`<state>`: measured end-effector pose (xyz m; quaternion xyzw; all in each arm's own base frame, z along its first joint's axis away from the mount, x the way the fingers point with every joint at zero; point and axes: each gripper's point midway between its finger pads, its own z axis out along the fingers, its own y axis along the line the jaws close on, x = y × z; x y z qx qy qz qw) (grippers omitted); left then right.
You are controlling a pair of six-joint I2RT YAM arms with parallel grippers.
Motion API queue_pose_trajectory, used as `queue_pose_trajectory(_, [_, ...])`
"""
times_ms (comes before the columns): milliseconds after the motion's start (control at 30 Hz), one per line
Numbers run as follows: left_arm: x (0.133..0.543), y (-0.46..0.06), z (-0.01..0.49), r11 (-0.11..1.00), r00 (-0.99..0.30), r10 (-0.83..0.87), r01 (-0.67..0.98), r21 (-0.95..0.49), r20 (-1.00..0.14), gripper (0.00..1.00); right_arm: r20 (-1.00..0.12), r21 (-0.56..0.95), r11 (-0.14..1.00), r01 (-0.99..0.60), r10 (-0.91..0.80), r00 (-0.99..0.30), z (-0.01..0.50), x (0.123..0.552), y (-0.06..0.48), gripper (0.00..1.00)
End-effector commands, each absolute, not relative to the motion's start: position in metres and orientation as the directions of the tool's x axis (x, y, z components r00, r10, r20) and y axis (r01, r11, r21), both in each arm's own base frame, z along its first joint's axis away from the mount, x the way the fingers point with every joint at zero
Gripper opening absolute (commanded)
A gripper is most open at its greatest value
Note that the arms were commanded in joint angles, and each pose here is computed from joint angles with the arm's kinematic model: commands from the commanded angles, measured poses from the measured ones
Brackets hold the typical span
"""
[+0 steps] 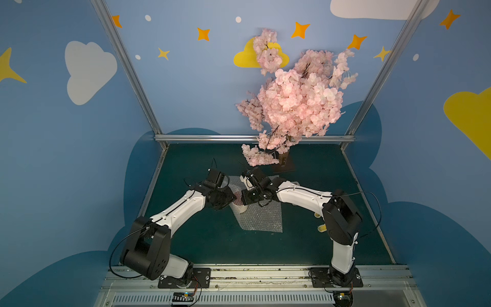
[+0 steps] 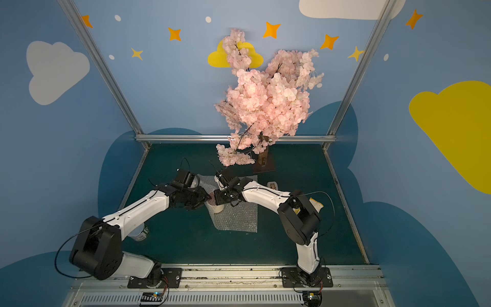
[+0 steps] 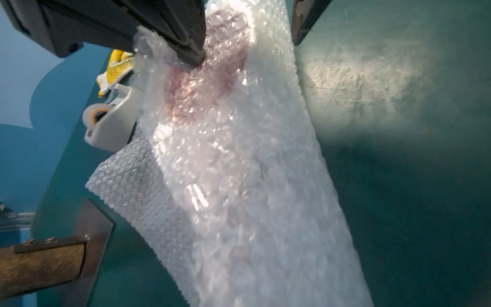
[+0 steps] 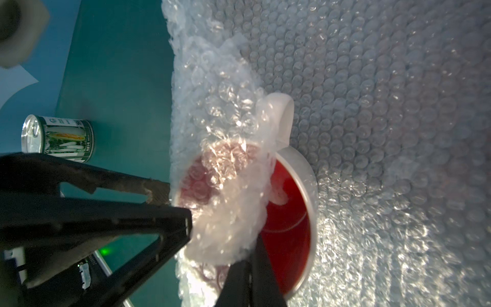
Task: Wrap mugs in bubble wrap
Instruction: Wrap the mug in bubble wrap.
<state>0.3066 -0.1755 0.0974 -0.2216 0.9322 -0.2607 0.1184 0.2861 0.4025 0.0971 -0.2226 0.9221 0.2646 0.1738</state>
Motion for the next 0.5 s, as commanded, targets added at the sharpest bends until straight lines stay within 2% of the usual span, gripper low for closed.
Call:
queue_pose_trajectory(0, [0.307, -0.18, 0.082, 0.771, -0.882, -0.467, -0.372, -0.517, -0.06, 0.45, -0.422, 0.394, 0.784, -0.48, -0.31, -0.852, 0.091, 0.287, 0.401, 0.0])
queue_pose_trajectory(133, [0.304, -0.181, 0.069, 0.783, -0.889, -0.456, -0.383, -0.49, -0.034, 0.34, -0.425, 0.381, 0.789, -0.481, -0.313, -0.849, 0.093, 0.288, 0.402, 0.0])
queue_pose_trajectory(333, [0.306, -0.184, 0.063, 0.8, -0.899, -0.437, -0.376, -0.467, -0.026, 0.32, -0.43, 0.356, 0.796, -0.49, -0.326, -0.842, 0.095, 0.288, 0.404, 0.0])
queue_pose_trajectory(433, [0.309, -0.178, 0.064, 0.826, -0.904, -0.424, -0.365, -0.43, -0.048, 0.19, -0.432, 0.356, 0.796, -0.489, -0.324, -0.842, 0.097, 0.287, 0.403, 0.01])
queue_pose_trajectory(467, [0.31, -0.176, 0.064, 0.836, -0.907, -0.419, -0.361, -0.413, -0.055, 0.14, -0.436, 0.358, 0.794, -0.491, -0.323, -0.84, 0.1, 0.288, 0.403, 0.07])
